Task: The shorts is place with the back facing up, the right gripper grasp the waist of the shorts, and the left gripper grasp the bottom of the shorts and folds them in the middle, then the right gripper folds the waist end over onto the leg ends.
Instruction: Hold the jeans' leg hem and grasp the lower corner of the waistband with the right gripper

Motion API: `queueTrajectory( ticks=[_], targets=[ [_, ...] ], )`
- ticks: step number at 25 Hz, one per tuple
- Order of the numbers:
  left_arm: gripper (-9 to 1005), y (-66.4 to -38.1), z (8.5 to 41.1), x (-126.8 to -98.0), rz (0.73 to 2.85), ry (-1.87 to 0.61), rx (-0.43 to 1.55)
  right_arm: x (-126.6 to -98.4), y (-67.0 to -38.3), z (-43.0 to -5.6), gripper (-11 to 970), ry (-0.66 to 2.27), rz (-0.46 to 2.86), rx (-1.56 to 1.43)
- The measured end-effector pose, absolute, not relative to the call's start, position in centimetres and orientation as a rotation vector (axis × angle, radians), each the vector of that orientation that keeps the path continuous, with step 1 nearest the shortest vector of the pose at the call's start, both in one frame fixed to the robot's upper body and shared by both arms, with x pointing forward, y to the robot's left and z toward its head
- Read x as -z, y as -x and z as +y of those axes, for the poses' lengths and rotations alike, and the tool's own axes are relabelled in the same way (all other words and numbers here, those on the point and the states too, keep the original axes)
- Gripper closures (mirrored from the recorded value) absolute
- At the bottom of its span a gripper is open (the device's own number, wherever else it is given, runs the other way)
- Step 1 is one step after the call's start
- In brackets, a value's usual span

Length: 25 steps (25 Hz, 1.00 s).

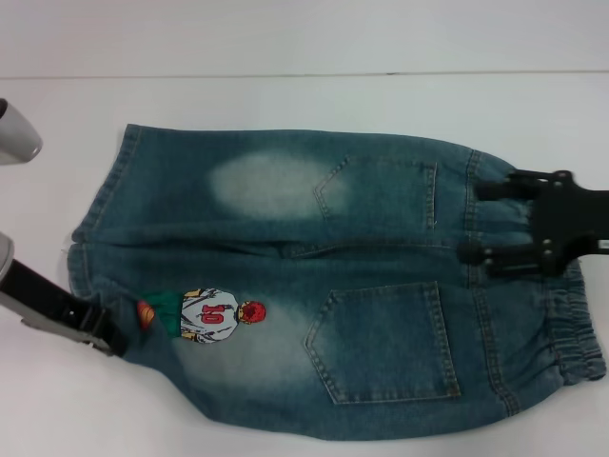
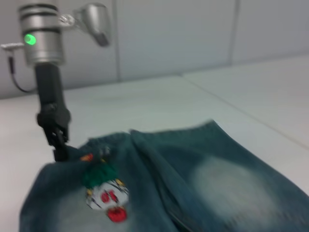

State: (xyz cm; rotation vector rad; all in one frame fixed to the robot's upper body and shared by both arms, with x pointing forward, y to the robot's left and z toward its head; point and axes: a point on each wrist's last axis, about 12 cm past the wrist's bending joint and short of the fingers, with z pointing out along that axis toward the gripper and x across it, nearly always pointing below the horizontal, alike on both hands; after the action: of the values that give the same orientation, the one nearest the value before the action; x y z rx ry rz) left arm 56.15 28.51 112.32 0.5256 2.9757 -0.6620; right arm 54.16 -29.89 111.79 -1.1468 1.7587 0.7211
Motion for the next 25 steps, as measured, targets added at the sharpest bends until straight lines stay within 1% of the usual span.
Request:
queueTrajectory(
  ticks=[4,8,15,17,20,25],
  targets=[
    [922,-56.6,28.0,-112.5,2.937,-0.55,0.667,-112.7,-53.7,-31.7,47,1.095,1.938,-0.666],
    [923,-56.8,28.1,-112.9,2.906,-0.57,0.649,-114.4,-53.1,-33.2,47,1.141,2.179,-0.597],
    [922,-56.9,28.5,-113.1,2.876,-0.617,0.62,-117.5,-52.7,-34.0,48,1.207,2.473,-0.522],
    [922,-56.8,28.6,-113.2,2.872,-0.625,0.611,-117.7,-52.9,-34.2,48,1.198,2.577,-0.456],
    [922,-56.8,28.8,-113.2,2.871,-0.624,0.603,-117.1,-53.0,-33.8,47,1.214,2.695,-0.39],
    [923,-56.5,29.1,-113.1,2.872,-0.623,0.599,-116.0,-52.9,-32.5,47,1.272,2.763,-0.394]
  ],
)
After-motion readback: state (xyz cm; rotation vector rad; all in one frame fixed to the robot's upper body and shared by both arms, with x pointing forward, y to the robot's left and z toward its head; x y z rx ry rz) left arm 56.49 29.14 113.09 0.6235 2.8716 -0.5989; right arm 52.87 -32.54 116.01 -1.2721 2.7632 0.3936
